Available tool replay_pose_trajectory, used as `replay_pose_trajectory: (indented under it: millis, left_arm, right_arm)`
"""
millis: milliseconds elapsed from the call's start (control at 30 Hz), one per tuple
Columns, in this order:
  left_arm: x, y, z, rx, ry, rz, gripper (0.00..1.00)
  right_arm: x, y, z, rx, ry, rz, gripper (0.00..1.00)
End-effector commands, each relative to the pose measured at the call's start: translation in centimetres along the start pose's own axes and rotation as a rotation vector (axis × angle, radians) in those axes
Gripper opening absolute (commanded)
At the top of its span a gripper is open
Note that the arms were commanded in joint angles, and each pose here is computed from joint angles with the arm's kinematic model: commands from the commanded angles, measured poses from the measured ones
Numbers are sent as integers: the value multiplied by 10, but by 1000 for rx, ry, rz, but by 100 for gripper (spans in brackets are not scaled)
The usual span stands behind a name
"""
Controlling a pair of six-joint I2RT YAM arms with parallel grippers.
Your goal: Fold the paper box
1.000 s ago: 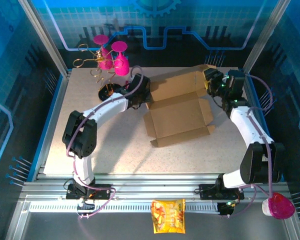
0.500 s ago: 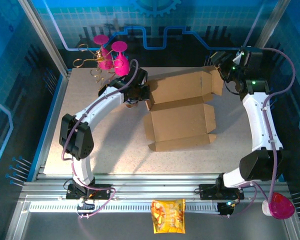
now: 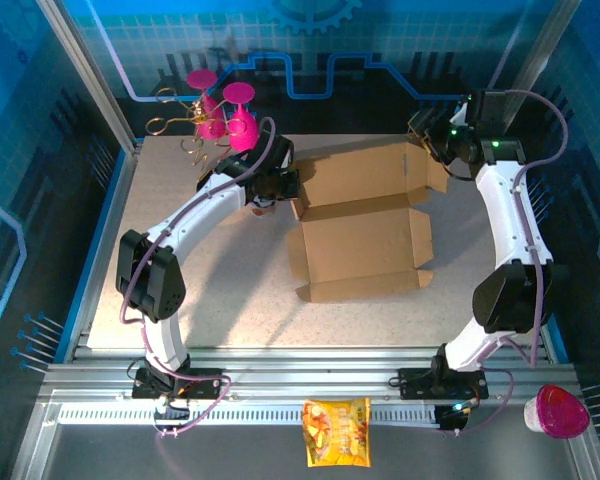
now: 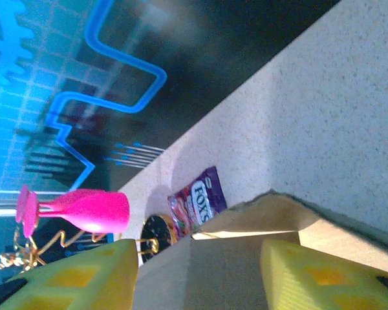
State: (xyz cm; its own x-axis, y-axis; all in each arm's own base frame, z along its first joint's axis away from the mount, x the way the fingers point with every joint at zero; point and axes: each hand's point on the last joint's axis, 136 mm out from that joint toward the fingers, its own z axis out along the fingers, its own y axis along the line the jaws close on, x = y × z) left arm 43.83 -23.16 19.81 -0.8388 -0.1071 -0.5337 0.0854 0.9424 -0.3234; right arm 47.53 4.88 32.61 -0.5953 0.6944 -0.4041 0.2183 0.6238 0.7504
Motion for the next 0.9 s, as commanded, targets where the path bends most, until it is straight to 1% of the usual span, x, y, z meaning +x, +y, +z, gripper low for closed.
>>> replay_pose_trajectory:
  millis: [0, 100, 267, 333, 433, 567, 633, 667, 700, 733, 800, 867]
  left_arm:
    - [-17, -17, -22, 63, -45, 23, 0]
    - [-19, -18, -22, 66, -45, 30, 0]
    - [-21, -19, -21, 59, -41, 43, 0]
    - [-23, -19, -21, 58, -43, 44, 0]
    - [-24, -21, -22, 60, -44, 45, 0]
    - [-25, -22, -22, 60, -46, 46, 0]
    - [-26, -22, -22, 60, -47, 47, 0]
    - [-25, -22, -21, 60, -45, 48, 0]
    - [-26, -22, -22, 58, -46, 47, 0]
    - [-26, -22, -22, 56, -46, 47, 0]
    - [-26, -21, -23, 50, -43, 47, 0]
    - [-26, -20, -24, 44, -40, 47, 0]
  right_arm:
    - [19, 10, -4, -15, 63, -24, 54]
    - [25, 11, 1, -22, 81, -9, 53]
    - [30, 21, 6, -47, 102, 4, 50]
    - [34, 25, 8, -53, 116, 12, 46]
    - [34, 28, 8, -61, 112, 25, 37]
    - [32, 33, 8, -78, 103, 41, 22]
    - [31, 36, 6, -85, 98, 40, 17]
    - [30, 37, 4, -87, 92, 40, 16]
    - [29, 37, 3, -87, 89, 38, 17]
    - [28, 36, 1, -87, 85, 35, 21]
    - [22, 33, -8, -83, 56, 22, 37]
    - [17, 26, -21, -69, 9, 7, 50]
